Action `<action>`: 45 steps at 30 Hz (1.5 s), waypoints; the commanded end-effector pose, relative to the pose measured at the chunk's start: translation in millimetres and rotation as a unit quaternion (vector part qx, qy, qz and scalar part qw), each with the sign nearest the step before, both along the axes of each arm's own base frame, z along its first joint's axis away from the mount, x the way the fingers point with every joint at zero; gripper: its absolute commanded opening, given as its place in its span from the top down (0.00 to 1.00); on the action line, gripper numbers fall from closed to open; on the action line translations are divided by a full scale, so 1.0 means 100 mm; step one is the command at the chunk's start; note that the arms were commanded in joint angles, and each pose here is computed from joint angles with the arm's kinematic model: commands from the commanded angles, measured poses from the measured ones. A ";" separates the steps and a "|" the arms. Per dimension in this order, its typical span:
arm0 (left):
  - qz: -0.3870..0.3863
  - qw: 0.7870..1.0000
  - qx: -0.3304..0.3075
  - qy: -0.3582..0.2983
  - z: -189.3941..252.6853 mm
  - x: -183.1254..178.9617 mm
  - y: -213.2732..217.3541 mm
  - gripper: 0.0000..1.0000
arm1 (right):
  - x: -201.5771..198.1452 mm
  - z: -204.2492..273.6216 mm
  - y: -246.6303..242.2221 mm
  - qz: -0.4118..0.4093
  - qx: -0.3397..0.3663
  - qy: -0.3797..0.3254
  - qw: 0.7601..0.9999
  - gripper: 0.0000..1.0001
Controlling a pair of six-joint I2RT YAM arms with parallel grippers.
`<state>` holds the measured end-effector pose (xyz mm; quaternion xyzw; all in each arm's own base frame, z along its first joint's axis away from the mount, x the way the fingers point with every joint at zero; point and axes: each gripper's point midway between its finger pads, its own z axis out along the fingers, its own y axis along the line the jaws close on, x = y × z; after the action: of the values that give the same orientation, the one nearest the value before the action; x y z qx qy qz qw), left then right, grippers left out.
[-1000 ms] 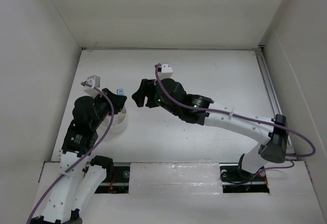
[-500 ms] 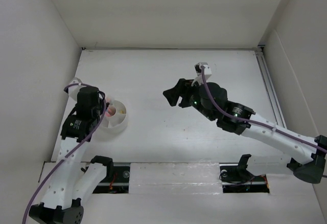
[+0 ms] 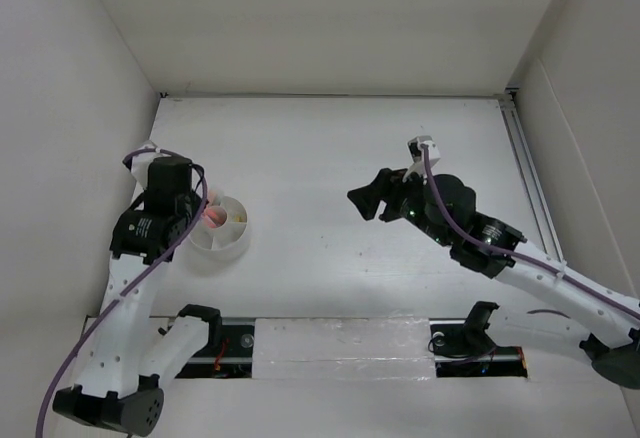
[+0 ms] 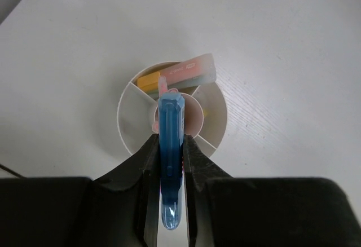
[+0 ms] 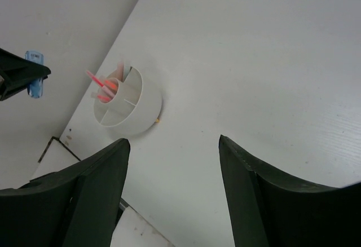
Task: Sort the stationery into containers
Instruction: Place the stationery in the storage box.
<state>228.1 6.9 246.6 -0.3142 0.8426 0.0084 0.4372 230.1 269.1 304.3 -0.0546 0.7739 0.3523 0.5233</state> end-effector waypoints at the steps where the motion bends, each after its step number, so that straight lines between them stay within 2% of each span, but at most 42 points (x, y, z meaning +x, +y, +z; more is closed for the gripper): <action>1: 0.011 0.998 0.040 0.038 -0.01 0.01 0.12 1.00 | 0.00 0.23 -0.05 0.022 0.029 -0.038 0.999 0.30; 4: 0.036 0.997 0.037 0.058 -0.08 0.05 0.15 1.00 | 0.04 0.18 -0.14 0.022 0.032 -0.036 0.999 0.30; 6: 0.064 0.996 0.036 0.042 0.03 0.06 0.21 1.00 | 0.09 0.15 -0.18 0.023 0.034 -0.034 0.999 0.30; 10: 0.119 0.993 0.027 0.000 0.39 0.09 0.31 1.00 | 0.12 0.13 -0.20 0.043 0.041 -0.033 0.998 0.30; 13: 0.124 0.991 0.029 -0.037 0.78 0.29 0.32 1.00 | 0.13 0.10 -0.20 0.052 0.043 -0.031 0.997 0.30; 15: 0.121 0.991 0.041 -0.027 0.87 0.53 0.29 1.00 | 0.13 0.10 -0.21 0.054 0.047 -0.027 0.997 0.30; 16: 0.129 0.989 0.047 -0.051 1.12 0.61 0.33 1.00 | 0.12 0.08 -0.19 0.058 0.048 -0.027 0.997 0.30; 18: 0.116 0.991 0.059 -0.034 1.13 0.92 0.27 1.00 | 0.15 0.08 -0.22 0.052 0.048 -0.027 0.997 0.30; 19: 0.115 0.990 0.052 -0.066 1.39 1.03 0.25 1.00 | 0.17 0.08 -0.25 0.048 0.048 -0.028 0.997 0.30; 22: 0.078 0.993 0.062 -0.060 1.47 1.41 0.13 1.00 | 0.21 0.03 -0.29 0.042 0.045 -0.023 0.998 0.30; 24: 0.045 0.993 0.055 -0.095 1.74 1.57 0.03 1.00 | 0.22 0.00 -0.30 0.041 0.049 -0.019 0.998 0.30; 25: 0.052 0.993 0.034 -0.098 1.76 1.66 0.34 1.00 | 0.25 0.03 -0.32 0.039 0.052 -0.023 0.998 0.30; 26: 0.060 0.994 -0.010 -0.092 1.57 1.73 0.60 1.00 | 0.23 0.03 -0.31 0.044 0.052 -0.022 0.997 0.30; 27: -0.002 0.991 -0.092 -0.101 1.48 1.73 0.57 1.00 | 0.27 0.03 -0.36 0.038 0.053 -0.022 0.998 0.30; 28: 0.017 0.988 -0.096 -0.117 1.48 1.64 0.79 1.00 | 0.27 0.03 -0.36 0.038 0.053 -0.022 0.998 0.30; 29: 0.010 0.987 -0.037 -0.155 1.76 1.43 0.80 1.00 | 0.29 -0.02 -0.38 0.037 0.050 -0.017 0.998 0.30; 30: 0.068 0.987 0.016 -0.141 1.78 1.26 0.97 1.00 | 0.30 -0.03 -0.39 0.032 0.050 -0.018 0.998 0.30; 32: 0.071 0.987 0.030 -0.140 1.83 0.96 1.01 1.00 | 0.28 -0.02 -0.38 0.036 0.054 -0.014 0.998 0.30; 33: 0.071 0.990 0.041 -0.118 1.65 0.89 1.02 1.00 | 0.26 -0.02 -0.36 0.044 0.055 -0.013 0.997 0.30; 36: 0.059 0.990 0.032 -0.125 1.51 0.57 0.89 1.00 | 0.27 -0.04 -0.28 0.061 0.055 -0.007 0.997 0.30; 37: 0.053 0.995 0.019 -0.086 1.16 0.54 0.85 1.00 | 0.29 -0.03 -0.27 0.061 0.055 -0.006 0.997 0.30; 40: 0.041 0.999 0.022 -0.014 0.54 0.43 0.79 1.00 | 0.27 -0.03 -0.26 0.066 0.055 -0.006 0.996 0.30; 43: 0.068 0.996 0.047 0.027 0.23 0.31 0.87 1.00 | 0.26 0.00 -0.27 0.068 0.054 -0.014 0.996 0.30; 45: 0.037 0.997 0.027 0.059 -0.10 0.28 0.76 1.00 | 0.24 0.03 -0.28 0.068 0.056 -0.018 0.996 0.30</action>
<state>253.9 84.0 287.3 -0.3506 0.8161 0.0518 0.4565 256.2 239.6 274.3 -0.0710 0.7738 0.4066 0.4805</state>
